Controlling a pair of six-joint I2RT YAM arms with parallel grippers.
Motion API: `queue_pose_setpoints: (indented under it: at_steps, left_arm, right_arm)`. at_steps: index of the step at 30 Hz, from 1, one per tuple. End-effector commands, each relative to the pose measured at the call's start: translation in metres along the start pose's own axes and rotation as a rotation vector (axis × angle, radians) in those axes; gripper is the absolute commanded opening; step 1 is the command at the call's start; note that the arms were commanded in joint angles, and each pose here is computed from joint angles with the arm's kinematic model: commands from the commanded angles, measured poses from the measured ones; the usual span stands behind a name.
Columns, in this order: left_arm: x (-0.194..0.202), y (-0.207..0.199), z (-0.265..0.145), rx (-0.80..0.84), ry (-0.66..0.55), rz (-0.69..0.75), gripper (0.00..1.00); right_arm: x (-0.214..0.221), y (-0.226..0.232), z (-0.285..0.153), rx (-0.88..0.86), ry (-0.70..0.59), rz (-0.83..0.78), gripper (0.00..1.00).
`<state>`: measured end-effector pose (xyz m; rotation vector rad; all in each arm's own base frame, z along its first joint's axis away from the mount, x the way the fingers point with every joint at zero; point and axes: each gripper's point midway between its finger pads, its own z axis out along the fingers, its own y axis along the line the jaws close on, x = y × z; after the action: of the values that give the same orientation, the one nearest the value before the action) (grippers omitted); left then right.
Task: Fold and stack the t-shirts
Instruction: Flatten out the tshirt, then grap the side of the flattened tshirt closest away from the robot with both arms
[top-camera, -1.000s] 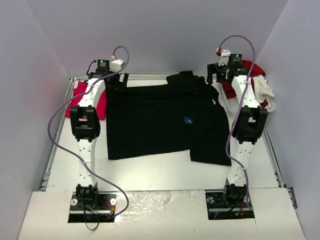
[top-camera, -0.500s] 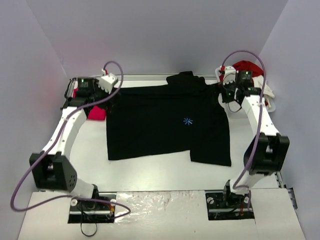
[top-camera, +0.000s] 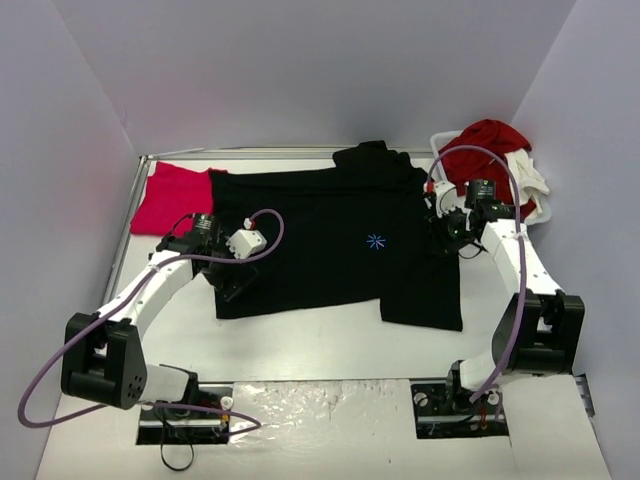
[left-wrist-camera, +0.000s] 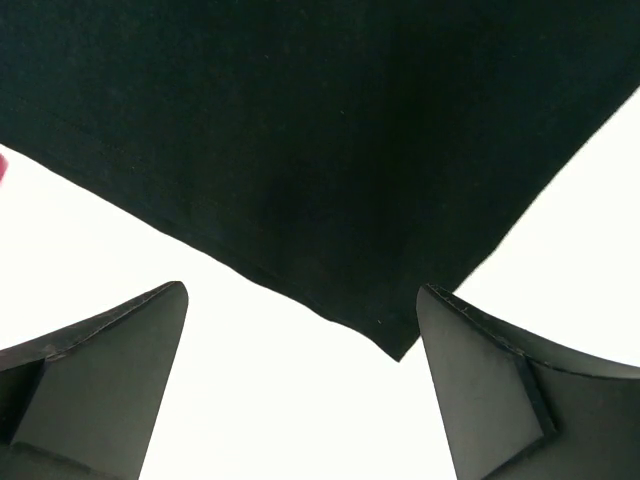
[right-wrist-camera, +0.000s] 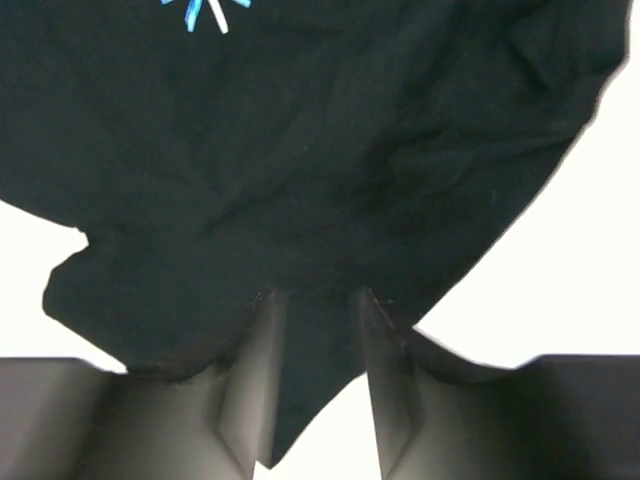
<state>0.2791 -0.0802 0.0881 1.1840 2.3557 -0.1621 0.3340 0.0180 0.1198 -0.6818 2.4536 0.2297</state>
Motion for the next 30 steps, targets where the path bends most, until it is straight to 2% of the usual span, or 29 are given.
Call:
queue_pose_setpoints:
  at_steps: [1,3,5,6,11,13,14,17,18,21,22,25,27,29,30]
  left_arm:
    - [-0.002,0.012,0.003,-0.064,0.003,0.012,1.0]
    - [-0.007,0.019,0.011,-0.092,-0.018,-0.009,1.0]
    - [-0.012,0.027,0.016,-0.12,-0.032,-0.026,0.99]
    - [-0.012,0.029,0.022,-0.115,-0.02,-0.04,0.94]
    - [-0.016,0.048,0.04,-0.152,0.018,-0.088,0.9]
    - [-0.017,0.051,0.046,-0.151,0.027,-0.107,0.83]
    - [-0.017,0.052,0.054,-0.142,0.039,-0.115,0.71]
    - [-0.017,0.056,0.07,-0.12,0.069,-0.133,0.5]
    - [-0.017,0.058,0.073,-0.122,0.077,-0.139,0.36]
    - [-0.018,0.063,0.087,-0.109,0.104,-0.151,0.14]
    - [-0.018,0.065,0.09,-0.106,0.112,-0.157,0.03]
    - [-0.009,0.066,0.111,-0.045,0.178,-0.186,0.02]
    - [-0.018,0.08,0.114,-0.055,0.175,-0.208,0.02]
    - [-0.009,0.084,0.123,-0.028,0.214,-0.238,0.02]
    - [-0.02,0.095,0.122,-0.042,0.196,-0.24,0.02]
  right_arm:
    - [0.025,0.007,0.023,-0.08,0.113,0.003,0.23]
    - [0.027,0.007,0.034,-0.111,0.138,0.019,0.06]
    - [0.028,0.003,0.05,-0.133,0.173,0.045,0.0]
    - [0.028,0.002,0.056,-0.14,0.181,0.051,0.0]
    - [0.026,-0.007,0.079,-0.156,0.222,0.077,0.0]
    - [0.023,-0.008,0.085,-0.164,0.222,0.079,0.0]
    - [0.022,-0.009,0.087,-0.166,0.225,0.079,0.0]
    - [0.023,-0.011,0.096,-0.169,0.242,0.081,0.0]
    - [0.027,-0.011,0.101,-0.175,0.257,0.084,0.0]
    - [0.029,-0.014,0.109,-0.177,0.271,0.085,0.0]
    - [0.034,-0.013,0.115,-0.187,0.29,0.09,0.0]
    - [0.038,-0.018,0.127,-0.182,0.316,0.09,0.0]
    - [0.041,-0.023,0.136,-0.179,0.336,0.093,0.0]
    - [0.041,-0.026,0.142,-0.176,0.346,0.094,0.0]
    - [0.039,-0.03,0.148,-0.175,0.349,0.095,0.0]
